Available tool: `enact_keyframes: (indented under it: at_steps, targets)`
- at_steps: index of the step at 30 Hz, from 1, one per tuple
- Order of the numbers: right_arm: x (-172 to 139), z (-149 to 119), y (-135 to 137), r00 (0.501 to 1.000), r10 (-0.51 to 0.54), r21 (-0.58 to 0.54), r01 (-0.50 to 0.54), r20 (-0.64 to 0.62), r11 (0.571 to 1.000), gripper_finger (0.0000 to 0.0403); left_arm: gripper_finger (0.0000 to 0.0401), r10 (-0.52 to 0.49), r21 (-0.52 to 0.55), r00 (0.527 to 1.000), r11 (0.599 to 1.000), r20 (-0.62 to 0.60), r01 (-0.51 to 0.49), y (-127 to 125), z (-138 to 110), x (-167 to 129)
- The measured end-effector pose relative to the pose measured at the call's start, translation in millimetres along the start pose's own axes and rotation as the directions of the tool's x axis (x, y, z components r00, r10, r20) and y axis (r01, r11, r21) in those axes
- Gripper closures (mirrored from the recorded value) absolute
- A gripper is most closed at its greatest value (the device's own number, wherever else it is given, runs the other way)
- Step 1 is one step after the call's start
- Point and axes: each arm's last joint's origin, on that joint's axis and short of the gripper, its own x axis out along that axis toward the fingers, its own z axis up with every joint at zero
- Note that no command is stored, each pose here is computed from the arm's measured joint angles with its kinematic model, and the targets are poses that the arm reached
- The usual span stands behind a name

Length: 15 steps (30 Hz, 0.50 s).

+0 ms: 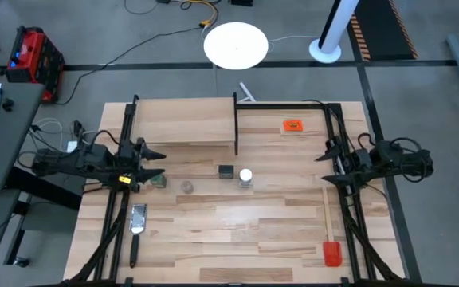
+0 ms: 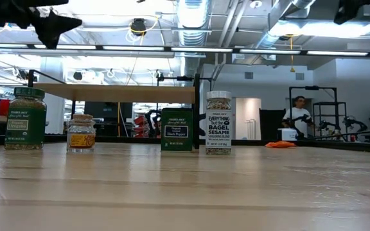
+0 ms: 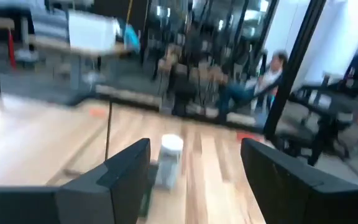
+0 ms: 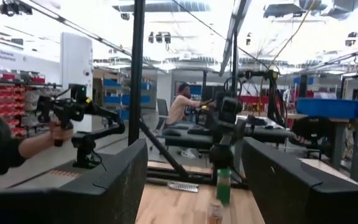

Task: Shelf spices
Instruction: Return to Home Position

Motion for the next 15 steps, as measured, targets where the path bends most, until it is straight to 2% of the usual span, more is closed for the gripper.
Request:
enact_keyframes:
  at_steps: [5,9,12,15]
  targets:
    - [0.2,-2.4,-0.8,0.999,-0.031,0.008,0.031,-0.009,0.999,0.0143,0.0159,-0.02,0.001,0.989,1.0,0.144,0.02,1.5,7.9,-11.5]
    - [0.2,-3.4,-1.3,0.999,-0.04,0.006,0.04,-0.019,0.999,0.0143,0.0159,-0.041,0.015,0.994,0.999,0.105,0.039,0.3,2.5,-6.0]
    - [0.4,-5.0,-1.4,0.999,-0.042,0.006,0.042,-0.02,0.999,0.0143,0.0159,-0.064,0.021,0.996,0.998,0.06,0.063,0.8,-14.5,1.3]
    - [1.6,-13.1,-1.0,0.999,-0.042,0.006,0.042,-0.025,0.999,0.0143,0.0159,-0.104,0.015,0.99,0.995,0.098,0.103,1.5,-32.8,8.5]
